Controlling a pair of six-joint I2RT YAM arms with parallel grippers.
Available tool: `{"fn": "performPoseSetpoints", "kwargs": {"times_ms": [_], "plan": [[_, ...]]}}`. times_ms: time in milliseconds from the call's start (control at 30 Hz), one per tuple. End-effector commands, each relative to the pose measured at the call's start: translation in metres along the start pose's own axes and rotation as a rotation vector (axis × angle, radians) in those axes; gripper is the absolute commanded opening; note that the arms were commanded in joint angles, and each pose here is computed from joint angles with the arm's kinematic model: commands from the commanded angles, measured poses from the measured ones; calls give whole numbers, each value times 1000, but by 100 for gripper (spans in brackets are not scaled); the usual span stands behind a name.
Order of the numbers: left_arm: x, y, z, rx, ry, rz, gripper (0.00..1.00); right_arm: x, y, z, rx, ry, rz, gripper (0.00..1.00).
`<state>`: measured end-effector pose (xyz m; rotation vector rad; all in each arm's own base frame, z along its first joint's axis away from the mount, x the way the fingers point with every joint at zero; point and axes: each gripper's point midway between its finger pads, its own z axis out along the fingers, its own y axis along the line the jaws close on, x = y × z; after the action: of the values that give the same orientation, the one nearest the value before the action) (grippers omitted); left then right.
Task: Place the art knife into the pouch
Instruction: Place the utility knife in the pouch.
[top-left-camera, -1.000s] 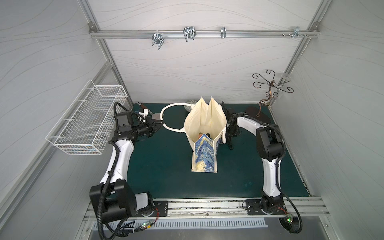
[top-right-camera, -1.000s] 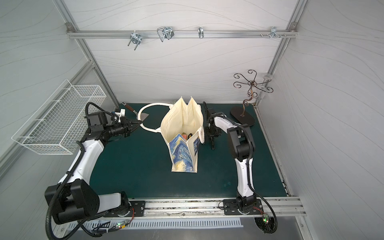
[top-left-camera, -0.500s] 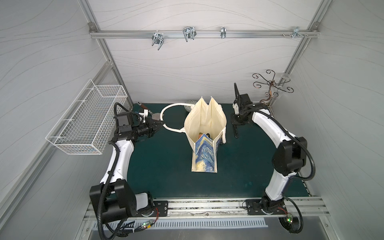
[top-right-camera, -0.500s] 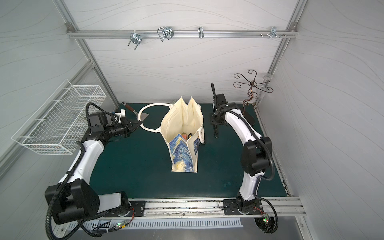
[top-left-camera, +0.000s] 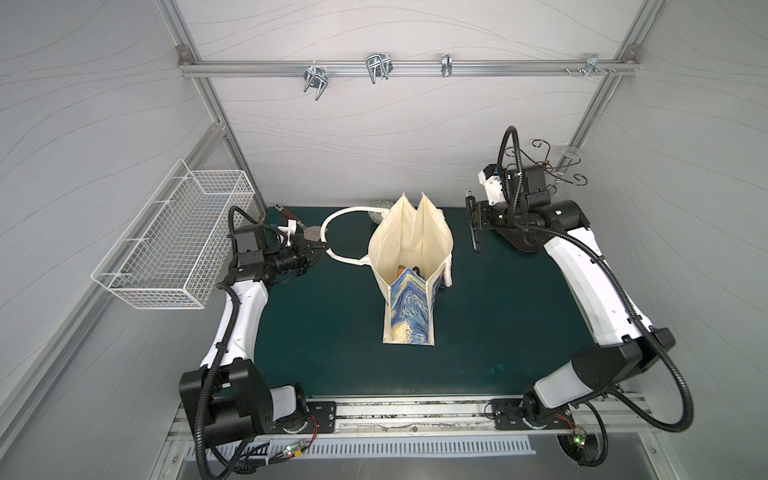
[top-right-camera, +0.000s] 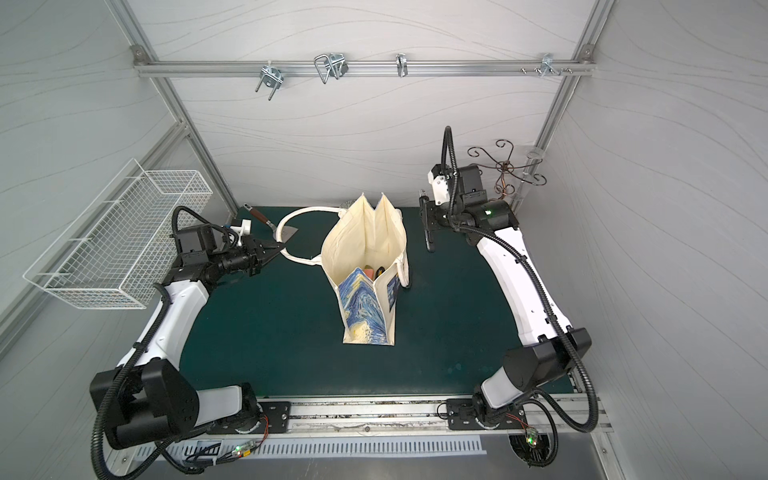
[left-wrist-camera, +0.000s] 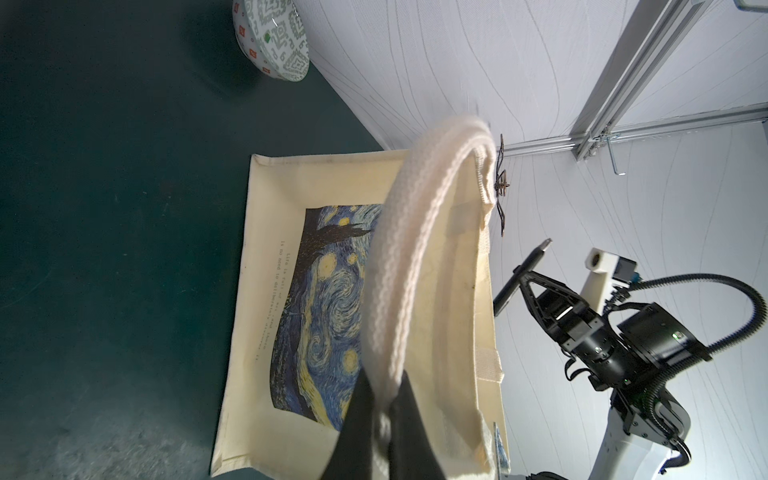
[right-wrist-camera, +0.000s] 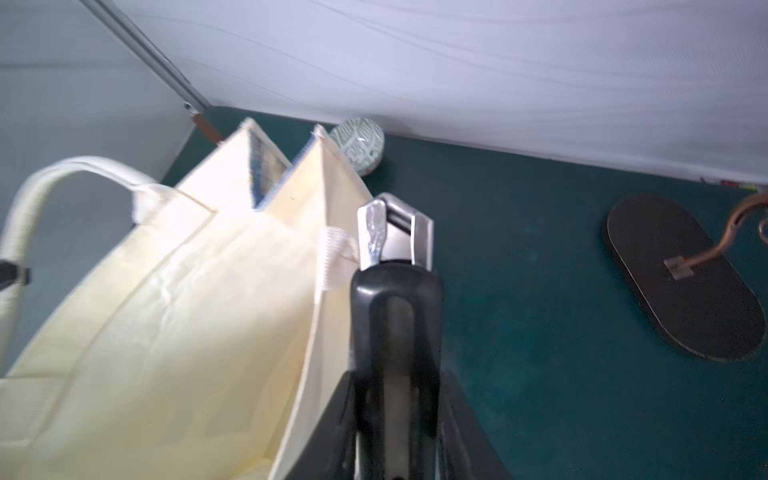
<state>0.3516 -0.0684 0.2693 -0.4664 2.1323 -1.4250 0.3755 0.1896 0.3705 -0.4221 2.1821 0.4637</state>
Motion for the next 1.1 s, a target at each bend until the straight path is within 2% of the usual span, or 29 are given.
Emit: {"fn": "performPoseSetpoints", "kwargs": {"times_ms": [0, 67, 167, 400, 533, 767, 1067], "plan": [[-1, -16, -4, 37, -12, 65, 0, -33, 33, -42, -92, -151, -87, 6], [-2, -17, -4, 38, -14, 65, 0, -45, 47, -57, -146, -207, -107, 10], [-2, -18, -4, 40, -15, 64, 0, -56, 67, -66, -225, -257, -125, 9], [0, -21, -6, 41, -14, 74, 0, -62, 116, -50, -380, -260, -180, 7], [0, -22, -6, 44, -15, 73, 0, -49, 132, -15, -412, -157, -183, 6], [0, -24, -1, 51, 1, 70, 0, 7, 140, 54, -396, 67, -179, 4], [0, -29, -4, 50, -3, 84, 0, 65, 121, 110, -294, 334, -235, 1]]}}
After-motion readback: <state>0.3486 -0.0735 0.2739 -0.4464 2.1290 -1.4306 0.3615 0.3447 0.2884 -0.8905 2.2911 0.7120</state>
